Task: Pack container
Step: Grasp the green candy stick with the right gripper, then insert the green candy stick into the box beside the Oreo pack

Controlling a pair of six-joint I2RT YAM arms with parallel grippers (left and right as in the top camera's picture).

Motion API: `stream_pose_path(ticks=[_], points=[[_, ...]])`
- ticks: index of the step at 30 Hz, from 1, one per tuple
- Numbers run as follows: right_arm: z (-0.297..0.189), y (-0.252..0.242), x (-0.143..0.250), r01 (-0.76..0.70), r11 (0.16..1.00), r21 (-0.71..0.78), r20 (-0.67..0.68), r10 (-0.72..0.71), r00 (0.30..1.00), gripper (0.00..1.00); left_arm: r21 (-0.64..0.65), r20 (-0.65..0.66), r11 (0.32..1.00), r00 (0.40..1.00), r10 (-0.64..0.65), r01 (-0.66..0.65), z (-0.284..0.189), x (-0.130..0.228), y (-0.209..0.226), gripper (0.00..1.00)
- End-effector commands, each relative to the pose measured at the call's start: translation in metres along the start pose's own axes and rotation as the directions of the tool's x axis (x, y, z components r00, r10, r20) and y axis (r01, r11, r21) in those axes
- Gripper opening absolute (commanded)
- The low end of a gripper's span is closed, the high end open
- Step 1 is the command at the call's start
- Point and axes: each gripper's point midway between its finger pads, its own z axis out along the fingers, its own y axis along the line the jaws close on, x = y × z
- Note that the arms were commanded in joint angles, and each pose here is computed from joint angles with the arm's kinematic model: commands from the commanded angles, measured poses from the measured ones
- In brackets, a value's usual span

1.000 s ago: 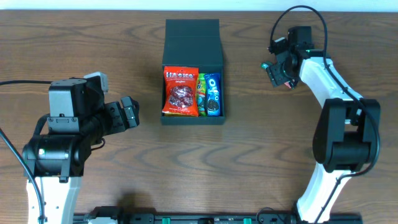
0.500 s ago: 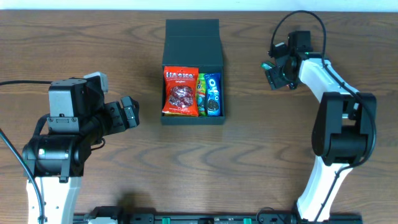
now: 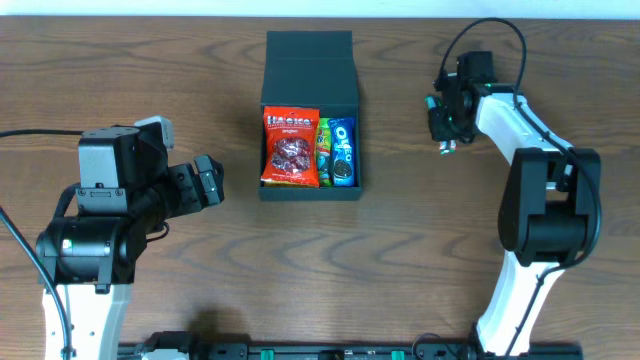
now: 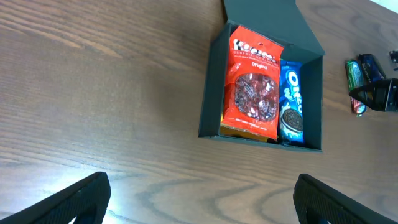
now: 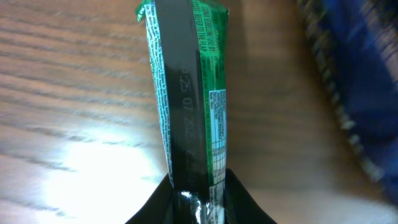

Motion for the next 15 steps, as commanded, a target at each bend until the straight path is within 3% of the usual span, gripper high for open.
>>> stream_pose_path(ticks=[1,7,15], points=[[-0.017,0.042,-0.011,-0.085,0.987,-0.137,-0.001,0.086,0.996,0.13,-0.003,0.017,1.000,1.000,0.002,-0.002,-0.005,-0.005,-0.002,0.95],[-0.088,0.106,-0.024,-0.126,0.961,-0.245,-0.029,0.122,0.992,0.06,-0.005,0.011,1.000,1.000,0.001,-0.001,-0.005,-0.004,-0.001,0.95],[-0.154,0.188,-0.003,-0.173,0.938,-0.299,-0.063,0.162,0.985,0.08,-0.010,-0.006,1.000,1.000,-0.003,0.003,-0.005,0.000,0.000,0.95]])
